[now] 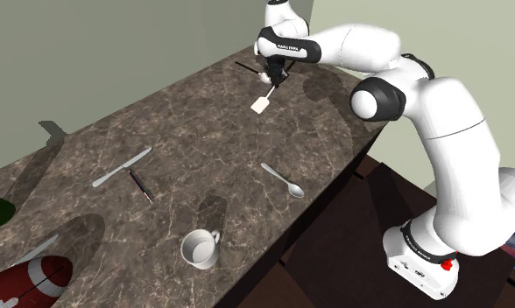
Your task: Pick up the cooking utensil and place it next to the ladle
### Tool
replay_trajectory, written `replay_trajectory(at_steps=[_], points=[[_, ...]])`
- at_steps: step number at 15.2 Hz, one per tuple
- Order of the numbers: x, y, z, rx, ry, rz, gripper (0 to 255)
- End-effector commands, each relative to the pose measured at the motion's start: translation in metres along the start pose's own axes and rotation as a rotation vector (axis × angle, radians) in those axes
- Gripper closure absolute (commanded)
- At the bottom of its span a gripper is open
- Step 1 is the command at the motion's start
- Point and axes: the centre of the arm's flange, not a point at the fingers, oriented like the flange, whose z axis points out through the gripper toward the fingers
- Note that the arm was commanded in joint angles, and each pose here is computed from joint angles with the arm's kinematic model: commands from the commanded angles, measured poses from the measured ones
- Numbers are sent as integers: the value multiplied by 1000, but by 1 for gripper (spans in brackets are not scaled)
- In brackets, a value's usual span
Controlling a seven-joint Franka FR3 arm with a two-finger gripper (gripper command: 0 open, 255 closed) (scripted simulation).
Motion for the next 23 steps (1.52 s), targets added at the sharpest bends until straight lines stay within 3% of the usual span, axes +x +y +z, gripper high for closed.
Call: replay_trajectory(at_steps=[1, 9, 16, 17, 22, 23], points=[[0, 0, 10, 0, 0, 0, 255], [3, 0, 51, 0, 0, 0, 255], [3, 0, 51, 0, 0, 0, 255], [3, 0, 51, 0, 0, 0, 0], [3, 0, 51, 0, 0, 0, 0], [3, 0, 38, 0, 0, 0, 0]])
